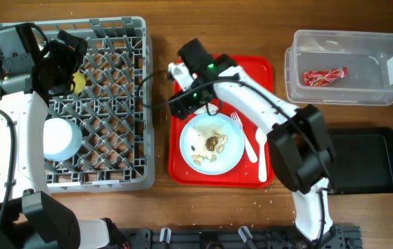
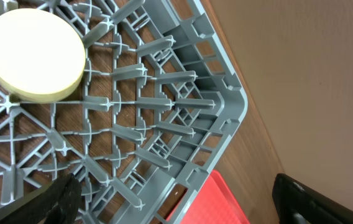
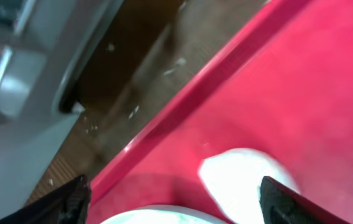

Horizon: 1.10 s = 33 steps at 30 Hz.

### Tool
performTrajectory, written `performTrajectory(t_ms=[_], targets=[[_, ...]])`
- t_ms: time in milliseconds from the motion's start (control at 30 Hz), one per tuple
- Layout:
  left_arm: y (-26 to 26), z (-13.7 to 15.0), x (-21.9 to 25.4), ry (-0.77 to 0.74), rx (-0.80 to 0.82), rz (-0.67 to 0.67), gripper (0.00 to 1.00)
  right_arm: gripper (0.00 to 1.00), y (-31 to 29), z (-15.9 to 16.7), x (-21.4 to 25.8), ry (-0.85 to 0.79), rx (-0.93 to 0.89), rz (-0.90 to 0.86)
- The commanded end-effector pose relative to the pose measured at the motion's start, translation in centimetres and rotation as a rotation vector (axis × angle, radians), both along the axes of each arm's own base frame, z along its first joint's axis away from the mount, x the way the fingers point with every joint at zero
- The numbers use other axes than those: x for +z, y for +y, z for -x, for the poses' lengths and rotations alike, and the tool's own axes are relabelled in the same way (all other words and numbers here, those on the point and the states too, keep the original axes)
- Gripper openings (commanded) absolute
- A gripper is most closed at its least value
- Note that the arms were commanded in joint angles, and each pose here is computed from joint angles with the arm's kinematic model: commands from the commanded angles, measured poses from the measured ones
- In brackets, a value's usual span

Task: Sort waste into correct bins and load items into the dishwasher rack
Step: 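Carry wrapper to the clear bin and drop it, then grasp white crumpled paper with right gripper and drop in bin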

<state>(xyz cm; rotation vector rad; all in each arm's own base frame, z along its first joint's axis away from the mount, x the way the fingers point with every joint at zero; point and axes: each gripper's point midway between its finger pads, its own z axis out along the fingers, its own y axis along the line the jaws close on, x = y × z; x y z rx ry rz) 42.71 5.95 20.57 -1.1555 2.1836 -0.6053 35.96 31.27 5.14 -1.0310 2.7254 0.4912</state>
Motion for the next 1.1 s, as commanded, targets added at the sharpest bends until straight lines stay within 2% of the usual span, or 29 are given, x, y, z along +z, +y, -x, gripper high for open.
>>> performTrajectory(t_ms=[0,167,233,300,400,433,533,600,667,767,800,833,867,900,933,1067], targets=[[-0.1,-0.1,1.5,-0.037,-0.002,0.003,1.0,0.82,-2.1,-0.5,-2.7,-0.062,0.005,0.173],[-0.1,-0.1,1.5,-0.036,-0.002,0.003,1.0,0.79,-4.3,-2.0,-5.2,-0.111,-0.028,0.308],[-0.1,-0.1,1.5,-0.037,-0.002,0.003,1.0,0.74,-4.3,-2.2,-5.8,-0.116,-0.03,0.315],[-0.1,-0.1,1.5,-0.037,-0.002,0.003,1.0,0.59,-4.1,-2.5,-5.8,-0.124,-0.05,0.307],[-0.1,-0.1,1.5,-0.037,-0.002,0.003,1.0,0.15,-4.7,-5.4,-3.6,-0.225,-0.18,0.324],[-0.1,-0.1,1.5,-0.037,-0.002,0.003,1.0,0.05,-5.3,-7.0,-1.8,-0.277,-0.247,0.332],[-0.1,-0.1,1.5,-0.037,-0.002,0.003,1.0,0.04,-9.9,-11.9,5.2,-0.427,-0.533,0.345],[-0.1,-0.1,1.5,-0.037,-0.002,0.003,1.0,0.04,-13.5,-13.9,8.7,-0.469,-0.68,0.319],[-0.1,-0.1,1.5,-0.036,-0.002,0.003,1.0,0.05,-20.4,-15.8,12.2,-0.481,-0.912,0.276],[-0.1,-0.1,1.5,-0.036,-0.002,0.003,1.0,0.11,-30.8,-15.6,13.2,-0.41,-1.237,0.254],[-0.1,-0.1,1.5,-0.037,-0.002,0.003,1.0,0.22,-33.9,-15.2,12.8,-0.36,-1.311,0.236],[-0.1,-0.1,1.5,-0.037,-0.002,0.003,1.0,0.4,-36.5,-14.9,12.0,-0.297,-1.352,0.2],[-0.1,-0.1,1.5,-0.037,-0.002,0.003,1.0,0.53,-38.0,-14.5,11.6,-0.251,-1.379,0.168],[-0.1,-0.1,1.5,-0.037,-0.002,0.003,1.0,0.81,-39.2,-14.1,11.1,-0.21,-1.399,0.135],[-0.1,-0.1,1.5,-0.037,-0.002,0.003,1.0,0.99,-40.4,-13.5,10.7,-0.157,-1.419,0.096],[-0.1,-0.1,1.5,-0.037,-0.002,0.003,1.0,1.0,-39.3,-12.4,10.4,-0.039,-1.275,-0.022]])
